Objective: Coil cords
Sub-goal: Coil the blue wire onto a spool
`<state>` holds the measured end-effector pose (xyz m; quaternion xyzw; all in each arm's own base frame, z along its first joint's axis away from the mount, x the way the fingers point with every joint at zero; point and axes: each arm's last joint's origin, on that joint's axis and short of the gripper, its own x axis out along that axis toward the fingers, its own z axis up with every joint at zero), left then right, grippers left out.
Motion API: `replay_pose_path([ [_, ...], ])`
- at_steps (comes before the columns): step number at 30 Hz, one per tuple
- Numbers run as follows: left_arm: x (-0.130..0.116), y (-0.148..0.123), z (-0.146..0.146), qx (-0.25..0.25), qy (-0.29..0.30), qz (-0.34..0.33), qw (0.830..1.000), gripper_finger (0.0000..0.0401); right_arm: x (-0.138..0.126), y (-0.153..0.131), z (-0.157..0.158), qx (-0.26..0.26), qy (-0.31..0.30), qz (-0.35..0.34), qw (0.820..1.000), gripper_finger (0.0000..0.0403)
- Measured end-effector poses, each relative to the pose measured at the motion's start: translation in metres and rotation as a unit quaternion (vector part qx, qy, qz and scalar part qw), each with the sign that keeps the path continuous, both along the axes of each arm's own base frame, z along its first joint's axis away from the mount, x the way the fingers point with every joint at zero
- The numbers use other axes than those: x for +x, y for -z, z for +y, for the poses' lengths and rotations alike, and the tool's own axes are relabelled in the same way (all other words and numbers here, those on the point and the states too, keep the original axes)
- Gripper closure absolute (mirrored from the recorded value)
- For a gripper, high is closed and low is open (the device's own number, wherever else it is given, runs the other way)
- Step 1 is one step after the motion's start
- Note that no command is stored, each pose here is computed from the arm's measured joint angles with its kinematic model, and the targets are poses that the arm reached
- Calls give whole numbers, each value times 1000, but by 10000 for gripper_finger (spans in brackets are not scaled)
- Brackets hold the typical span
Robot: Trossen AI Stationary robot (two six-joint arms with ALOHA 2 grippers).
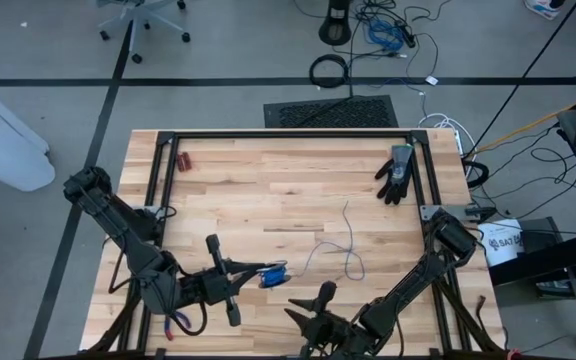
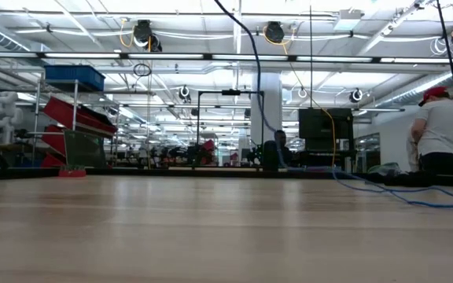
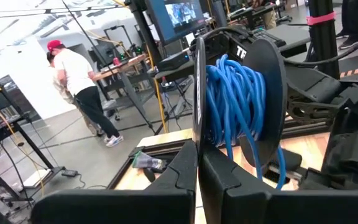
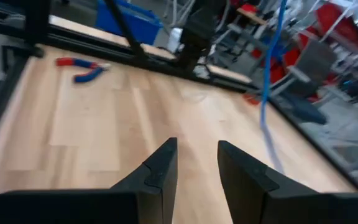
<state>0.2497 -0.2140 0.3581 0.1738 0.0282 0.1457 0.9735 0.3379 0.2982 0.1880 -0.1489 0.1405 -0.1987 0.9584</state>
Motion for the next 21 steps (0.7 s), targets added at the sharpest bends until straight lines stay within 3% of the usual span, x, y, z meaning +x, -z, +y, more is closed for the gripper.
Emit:
replay_pose_path([
  [7, 0, 0, -1, 0, 4, 0, 1000, 395, 9, -8, -12, -72, 30, 10, 997, 300],
  [15, -1, 0, -1, 0, 6, 0, 1000, 395, 32, -7, -41, -86, 49, 31, 995, 300],
  [21, -4, 1, -6, 1, 14, 1, 1000, 395, 40, -6, -51, -59, 45, 29, 997, 300],
])
